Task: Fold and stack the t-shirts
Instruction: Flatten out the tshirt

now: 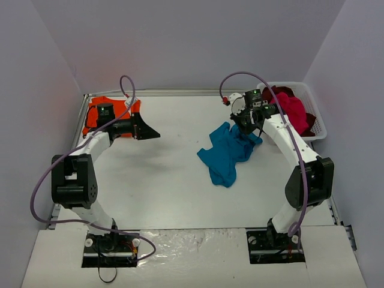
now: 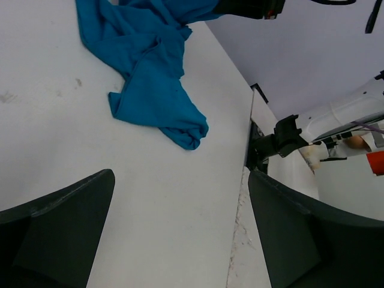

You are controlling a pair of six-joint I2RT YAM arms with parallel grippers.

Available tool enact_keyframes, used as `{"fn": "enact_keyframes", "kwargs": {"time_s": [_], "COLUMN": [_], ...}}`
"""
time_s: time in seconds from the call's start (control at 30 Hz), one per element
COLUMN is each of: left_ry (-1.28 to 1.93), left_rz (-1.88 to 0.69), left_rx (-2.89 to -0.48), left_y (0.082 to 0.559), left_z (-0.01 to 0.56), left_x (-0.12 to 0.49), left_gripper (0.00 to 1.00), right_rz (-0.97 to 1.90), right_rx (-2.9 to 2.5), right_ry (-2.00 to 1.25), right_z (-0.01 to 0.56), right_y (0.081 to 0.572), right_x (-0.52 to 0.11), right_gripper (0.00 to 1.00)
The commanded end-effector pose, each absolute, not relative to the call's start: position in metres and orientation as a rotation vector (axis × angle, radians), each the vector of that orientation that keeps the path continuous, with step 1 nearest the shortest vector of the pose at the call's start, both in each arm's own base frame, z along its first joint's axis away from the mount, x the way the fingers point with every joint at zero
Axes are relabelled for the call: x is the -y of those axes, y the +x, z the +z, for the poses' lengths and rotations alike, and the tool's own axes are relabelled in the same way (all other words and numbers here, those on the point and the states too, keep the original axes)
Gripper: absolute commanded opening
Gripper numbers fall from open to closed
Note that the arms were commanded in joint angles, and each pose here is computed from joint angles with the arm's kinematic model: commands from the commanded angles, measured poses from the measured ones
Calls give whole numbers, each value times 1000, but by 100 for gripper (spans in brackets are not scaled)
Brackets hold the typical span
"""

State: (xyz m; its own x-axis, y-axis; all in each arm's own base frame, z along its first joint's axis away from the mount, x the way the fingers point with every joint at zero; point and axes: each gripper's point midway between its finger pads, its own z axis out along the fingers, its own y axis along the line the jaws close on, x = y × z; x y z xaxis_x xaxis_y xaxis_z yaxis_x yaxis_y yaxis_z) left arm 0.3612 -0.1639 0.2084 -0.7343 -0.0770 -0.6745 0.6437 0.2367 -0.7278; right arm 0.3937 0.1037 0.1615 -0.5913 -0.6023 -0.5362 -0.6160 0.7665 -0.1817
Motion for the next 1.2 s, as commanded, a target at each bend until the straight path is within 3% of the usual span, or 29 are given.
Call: {"fn": "enact_keyframes", "kwargs": {"time_s": [0.0, 0.47, 0.77, 1.17], "left_ry": [881, 873, 868, 1056], "left_rz": [-1729, -1737, -1685, -1441], "left_rx": [-1664, -1674, -1657, -1420], "left_y": [310, 313, 317, 290], "left_z": [276, 270, 268, 302], "left_x": [185, 186, 186, 184], "left_gripper": [94, 97, 94, 94], "right_rz": [55, 65, 76, 74], "right_rx": [-2336, -2338, -2344, -2345], "right_ry": [-901, -898, -894, -891], "right_z": [175, 172, 169, 166], "right_y": [389, 383, 381, 380], "right_x": [-107, -104, -102, -100], "right_gripper": [0, 0, 0, 0]}}
